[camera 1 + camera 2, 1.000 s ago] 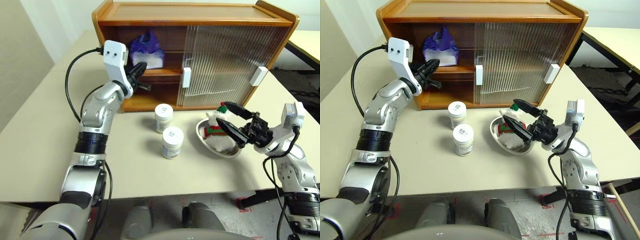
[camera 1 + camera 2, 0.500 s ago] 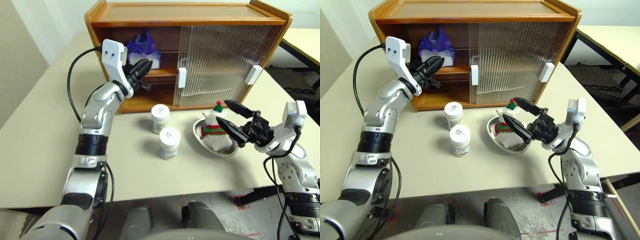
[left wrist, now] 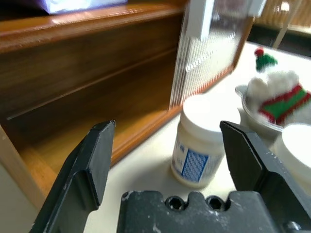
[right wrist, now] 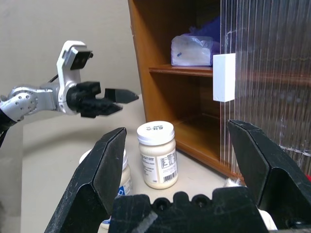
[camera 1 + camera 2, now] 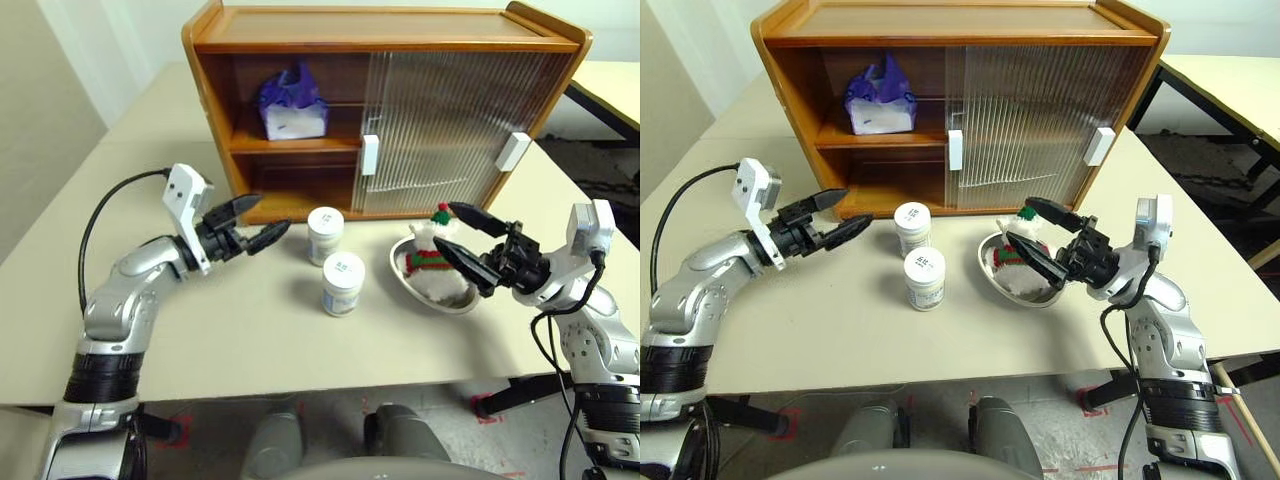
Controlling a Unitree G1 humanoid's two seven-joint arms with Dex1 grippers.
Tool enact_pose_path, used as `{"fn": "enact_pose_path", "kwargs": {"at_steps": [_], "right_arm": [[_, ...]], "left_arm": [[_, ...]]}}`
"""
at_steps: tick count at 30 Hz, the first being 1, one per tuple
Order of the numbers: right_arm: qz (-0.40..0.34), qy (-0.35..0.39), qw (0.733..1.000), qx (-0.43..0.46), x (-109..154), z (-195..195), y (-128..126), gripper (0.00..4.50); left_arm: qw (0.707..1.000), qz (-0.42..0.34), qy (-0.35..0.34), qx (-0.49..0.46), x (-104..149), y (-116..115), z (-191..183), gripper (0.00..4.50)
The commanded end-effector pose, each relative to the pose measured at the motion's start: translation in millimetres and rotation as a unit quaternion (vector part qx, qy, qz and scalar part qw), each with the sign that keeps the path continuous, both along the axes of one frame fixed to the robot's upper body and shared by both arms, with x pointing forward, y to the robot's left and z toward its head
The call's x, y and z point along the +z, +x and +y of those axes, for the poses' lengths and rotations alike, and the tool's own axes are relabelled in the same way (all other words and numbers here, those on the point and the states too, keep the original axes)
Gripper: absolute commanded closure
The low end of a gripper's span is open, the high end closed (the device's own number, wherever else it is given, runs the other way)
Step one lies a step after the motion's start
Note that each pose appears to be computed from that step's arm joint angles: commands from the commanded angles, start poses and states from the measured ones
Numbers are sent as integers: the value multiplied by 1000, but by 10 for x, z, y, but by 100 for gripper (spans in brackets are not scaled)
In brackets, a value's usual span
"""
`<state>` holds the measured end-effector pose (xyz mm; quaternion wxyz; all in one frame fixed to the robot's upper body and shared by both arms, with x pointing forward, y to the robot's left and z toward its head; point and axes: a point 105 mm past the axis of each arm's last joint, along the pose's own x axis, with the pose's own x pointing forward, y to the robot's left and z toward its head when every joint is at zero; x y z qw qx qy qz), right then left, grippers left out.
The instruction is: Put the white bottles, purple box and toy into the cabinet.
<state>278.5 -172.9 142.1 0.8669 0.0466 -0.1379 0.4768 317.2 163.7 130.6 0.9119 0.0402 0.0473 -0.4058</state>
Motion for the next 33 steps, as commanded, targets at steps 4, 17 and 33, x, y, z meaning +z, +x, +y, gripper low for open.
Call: {"fn": "enact_pose_path", "kwargs": {"at_steps": [4, 17, 33], "right_arm": [[4, -39, 999, 27, -68, 9, -55, 0], [-5, -60, 997, 53, -91, 93, -100, 0], [-6, -72, 995, 62, -118, 172, -100, 0]], "left_arm": [[996, 20, 73, -55, -434, -147, -137, 3], [998, 31, 56, -24, -739, 35, -238, 3], [997, 32, 59, -34, -902, 257, -653, 3]]}}
